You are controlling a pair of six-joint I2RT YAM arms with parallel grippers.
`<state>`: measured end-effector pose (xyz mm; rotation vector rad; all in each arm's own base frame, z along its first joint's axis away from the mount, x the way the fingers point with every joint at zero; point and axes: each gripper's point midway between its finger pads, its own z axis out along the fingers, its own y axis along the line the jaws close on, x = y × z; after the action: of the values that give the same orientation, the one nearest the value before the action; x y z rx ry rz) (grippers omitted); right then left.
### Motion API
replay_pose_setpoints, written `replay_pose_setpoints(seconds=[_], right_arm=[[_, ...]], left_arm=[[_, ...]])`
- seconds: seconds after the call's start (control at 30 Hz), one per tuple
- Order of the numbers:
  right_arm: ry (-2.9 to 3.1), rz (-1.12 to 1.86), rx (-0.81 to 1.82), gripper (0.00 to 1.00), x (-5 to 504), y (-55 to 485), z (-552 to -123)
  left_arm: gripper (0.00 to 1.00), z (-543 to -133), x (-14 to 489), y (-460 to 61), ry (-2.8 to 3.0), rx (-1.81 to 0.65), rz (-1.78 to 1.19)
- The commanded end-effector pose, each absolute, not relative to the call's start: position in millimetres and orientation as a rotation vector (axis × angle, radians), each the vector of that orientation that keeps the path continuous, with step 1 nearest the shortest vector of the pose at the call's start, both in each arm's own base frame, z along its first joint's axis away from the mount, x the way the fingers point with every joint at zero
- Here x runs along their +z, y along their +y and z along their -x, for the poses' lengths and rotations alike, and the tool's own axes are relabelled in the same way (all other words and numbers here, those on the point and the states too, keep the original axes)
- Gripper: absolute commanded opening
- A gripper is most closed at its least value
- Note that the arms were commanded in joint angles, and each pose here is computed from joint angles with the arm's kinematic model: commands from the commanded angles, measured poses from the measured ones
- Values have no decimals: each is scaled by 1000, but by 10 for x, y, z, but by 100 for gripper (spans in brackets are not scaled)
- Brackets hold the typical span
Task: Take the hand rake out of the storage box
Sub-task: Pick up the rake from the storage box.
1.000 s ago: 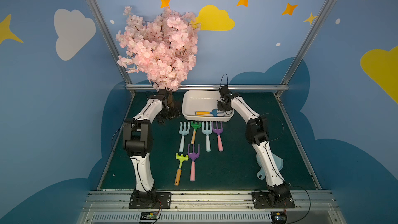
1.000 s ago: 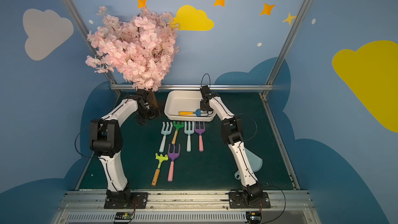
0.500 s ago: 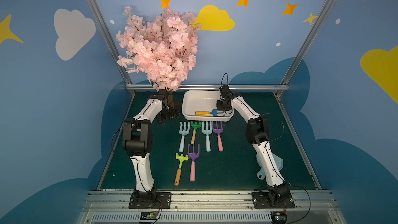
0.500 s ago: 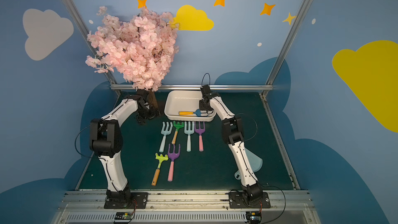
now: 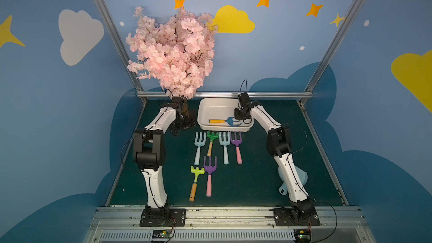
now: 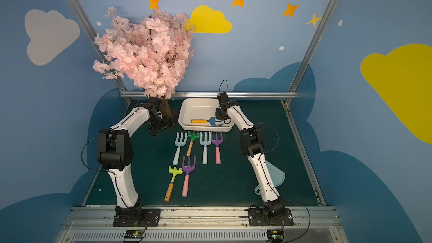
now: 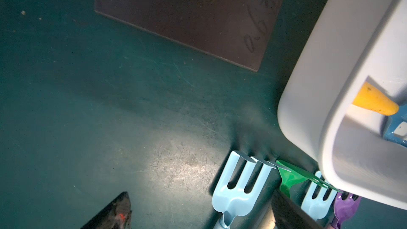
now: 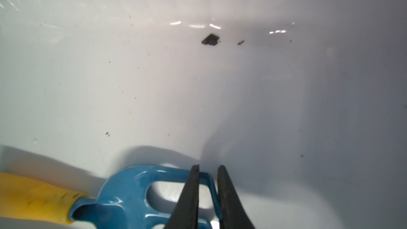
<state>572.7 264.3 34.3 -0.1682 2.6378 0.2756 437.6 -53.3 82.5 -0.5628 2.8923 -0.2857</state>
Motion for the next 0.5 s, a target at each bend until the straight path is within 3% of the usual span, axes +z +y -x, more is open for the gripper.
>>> replay_pose_setpoints(seconds=[0.0,0.23,0.47], right_arm=[[2624,202,276,15,323,2651,-5767],[2597,239,282,1,454,2660,-5781],[2562,275,292,0,701,2649,-5760]], left_arm=[[100,-4326,911,-519,2893,-271,552],[100,-4323,994,-536,2871,-270,536],[100,-4255,1064,-561,2840,-285,533]])
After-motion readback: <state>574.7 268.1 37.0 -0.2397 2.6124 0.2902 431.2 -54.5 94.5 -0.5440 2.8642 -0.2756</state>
